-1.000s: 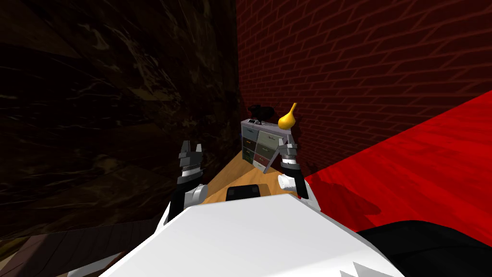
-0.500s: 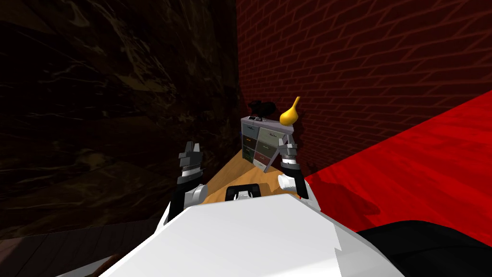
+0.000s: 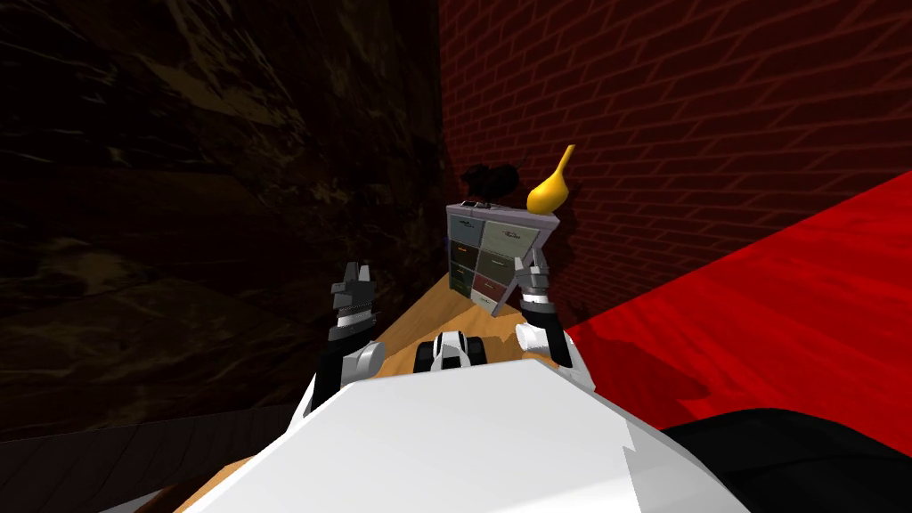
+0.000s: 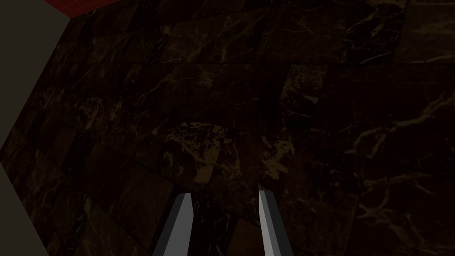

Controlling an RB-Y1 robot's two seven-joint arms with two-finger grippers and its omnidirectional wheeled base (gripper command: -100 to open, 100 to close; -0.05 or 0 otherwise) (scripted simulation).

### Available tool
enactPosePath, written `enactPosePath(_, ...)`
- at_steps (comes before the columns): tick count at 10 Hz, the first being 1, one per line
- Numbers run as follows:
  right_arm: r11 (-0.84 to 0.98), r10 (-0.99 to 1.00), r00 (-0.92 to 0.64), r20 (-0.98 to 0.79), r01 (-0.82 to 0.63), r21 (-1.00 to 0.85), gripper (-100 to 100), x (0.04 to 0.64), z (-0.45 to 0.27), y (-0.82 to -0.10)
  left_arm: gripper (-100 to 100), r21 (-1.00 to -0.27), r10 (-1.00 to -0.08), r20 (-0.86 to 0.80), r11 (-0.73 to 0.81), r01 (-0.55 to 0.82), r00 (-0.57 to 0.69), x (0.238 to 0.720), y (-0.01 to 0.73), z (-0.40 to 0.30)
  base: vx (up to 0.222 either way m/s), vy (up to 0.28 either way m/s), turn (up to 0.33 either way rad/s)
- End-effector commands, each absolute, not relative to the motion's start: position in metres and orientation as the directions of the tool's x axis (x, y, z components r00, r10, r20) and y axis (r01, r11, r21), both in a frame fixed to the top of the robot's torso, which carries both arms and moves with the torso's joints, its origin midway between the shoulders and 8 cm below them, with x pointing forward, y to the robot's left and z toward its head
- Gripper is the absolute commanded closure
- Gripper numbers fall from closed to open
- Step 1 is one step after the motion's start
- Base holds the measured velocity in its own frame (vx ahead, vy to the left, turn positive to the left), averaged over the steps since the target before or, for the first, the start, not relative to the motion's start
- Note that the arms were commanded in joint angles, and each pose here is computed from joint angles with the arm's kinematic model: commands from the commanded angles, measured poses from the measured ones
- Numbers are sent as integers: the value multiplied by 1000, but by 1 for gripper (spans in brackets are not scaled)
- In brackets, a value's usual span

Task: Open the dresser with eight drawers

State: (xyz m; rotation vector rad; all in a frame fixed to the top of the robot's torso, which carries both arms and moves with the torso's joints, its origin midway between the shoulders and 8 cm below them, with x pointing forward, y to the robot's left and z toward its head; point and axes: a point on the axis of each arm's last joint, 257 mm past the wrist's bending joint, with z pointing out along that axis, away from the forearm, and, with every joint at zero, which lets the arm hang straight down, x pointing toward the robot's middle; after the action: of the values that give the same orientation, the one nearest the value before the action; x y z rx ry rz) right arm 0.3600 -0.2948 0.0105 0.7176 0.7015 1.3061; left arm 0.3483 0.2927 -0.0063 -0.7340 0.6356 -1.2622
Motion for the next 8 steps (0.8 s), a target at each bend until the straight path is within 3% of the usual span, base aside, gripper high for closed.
enactPosePath(1, 217, 976, 143, -165, -545, 810, -100, 373, -1, -292, 0, -784, -980, -26, 141, 604, 195, 348, 293, -6, 16, 52, 51)
enactPosePath(8, 539, 841, 202, -502, -382, 751, -100, 414, -42, -300, 0, -784, -980, -26, 141, 604, 195, 348, 293, -6, 30, 81, 66)
